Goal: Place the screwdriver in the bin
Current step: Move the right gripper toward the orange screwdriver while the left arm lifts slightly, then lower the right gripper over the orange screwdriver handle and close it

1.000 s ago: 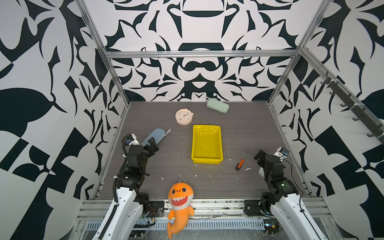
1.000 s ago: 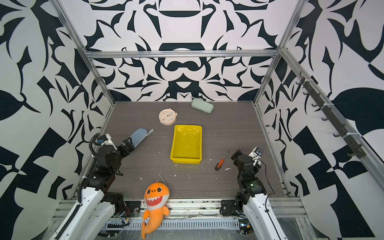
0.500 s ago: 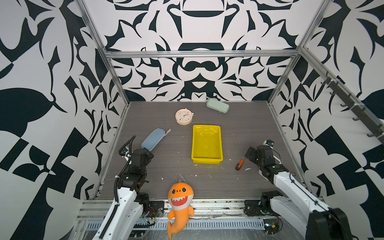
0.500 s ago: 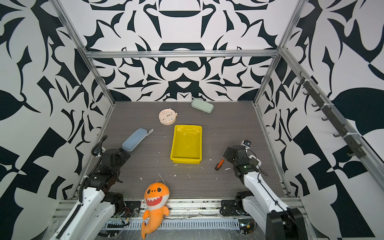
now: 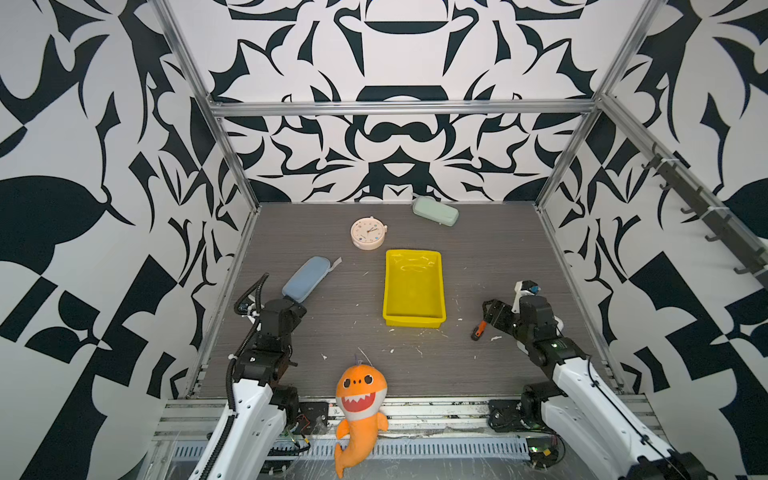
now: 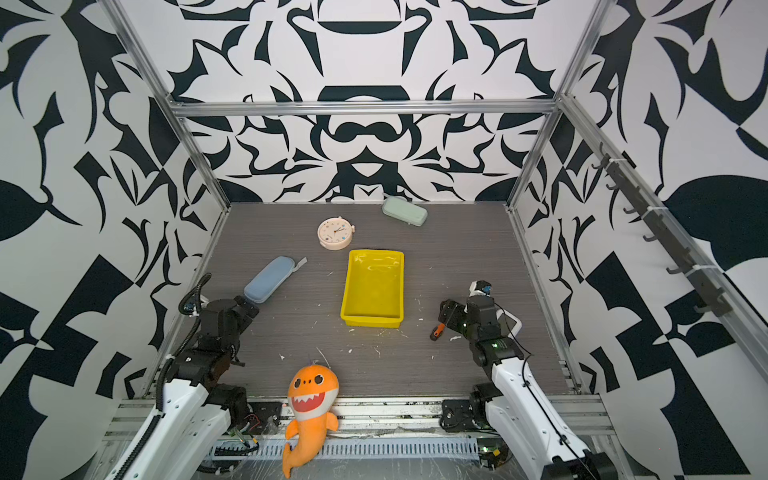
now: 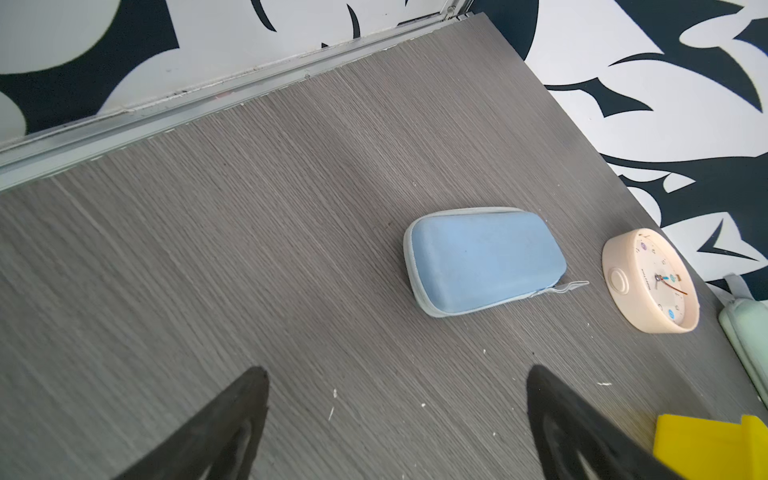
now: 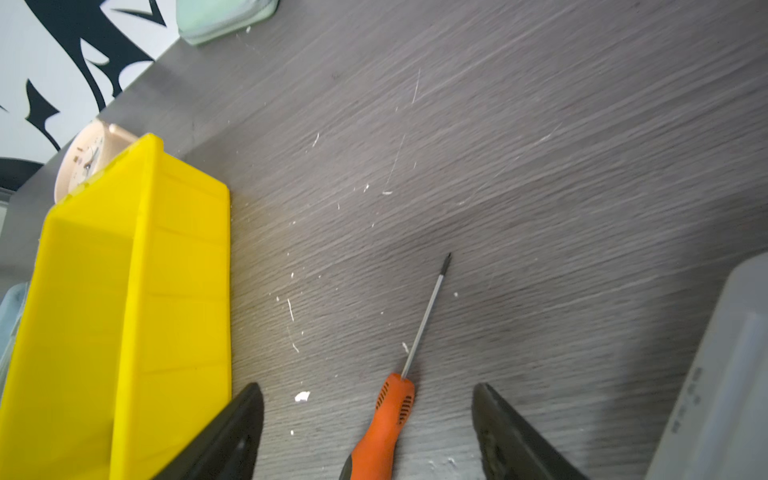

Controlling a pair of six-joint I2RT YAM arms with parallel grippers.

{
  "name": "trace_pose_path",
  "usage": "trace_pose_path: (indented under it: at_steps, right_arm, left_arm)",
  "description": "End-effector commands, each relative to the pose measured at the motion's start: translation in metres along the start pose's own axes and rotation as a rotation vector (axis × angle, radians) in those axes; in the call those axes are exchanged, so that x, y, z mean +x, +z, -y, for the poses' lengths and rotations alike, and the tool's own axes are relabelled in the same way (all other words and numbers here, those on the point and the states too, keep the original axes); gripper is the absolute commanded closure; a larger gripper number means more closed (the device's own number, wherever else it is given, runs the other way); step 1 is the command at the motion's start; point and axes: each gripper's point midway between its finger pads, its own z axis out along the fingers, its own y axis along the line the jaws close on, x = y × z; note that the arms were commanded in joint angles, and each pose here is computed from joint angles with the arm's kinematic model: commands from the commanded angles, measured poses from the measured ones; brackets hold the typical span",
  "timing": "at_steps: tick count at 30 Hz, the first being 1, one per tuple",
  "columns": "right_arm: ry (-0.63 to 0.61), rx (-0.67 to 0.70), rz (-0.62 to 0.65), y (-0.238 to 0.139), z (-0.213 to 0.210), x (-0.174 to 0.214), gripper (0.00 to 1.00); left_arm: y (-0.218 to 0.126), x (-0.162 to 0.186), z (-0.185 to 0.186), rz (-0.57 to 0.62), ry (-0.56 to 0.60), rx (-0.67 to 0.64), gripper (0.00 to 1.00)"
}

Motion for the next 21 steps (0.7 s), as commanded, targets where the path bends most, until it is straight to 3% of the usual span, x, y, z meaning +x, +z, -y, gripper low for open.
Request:
trace_pose_path:
  at_steps: [1, 5, 14, 21]
  right_arm:
    - [0.007, 0.042, -0.114, 0.003, 0.001, 0.013, 0.2]
    - [-0.015, 0.046, -0.234, 0.011, -0.001, 0.032, 0.25]
    - [-0.158, 0.1, -0.202, 0.015, -0.016, 0.039, 0.24]
    - [-0.162, 0.171, -0.228, 0.021, -0.011, 0.041, 0.28]
  left_arm:
    - [0.002, 0.004, -0.004, -0.013, -0.019, -0.016, 0.0]
    - [0.003, 0.004, -0.004, -0.012, -0.019, -0.022, 0.0]
    - [0.005, 0.004, -0.003, -0.011, -0.017, -0.021, 0.0]
    - [0.005, 0.004, -0.002, -0.015, -0.014, -0.024, 0.0]
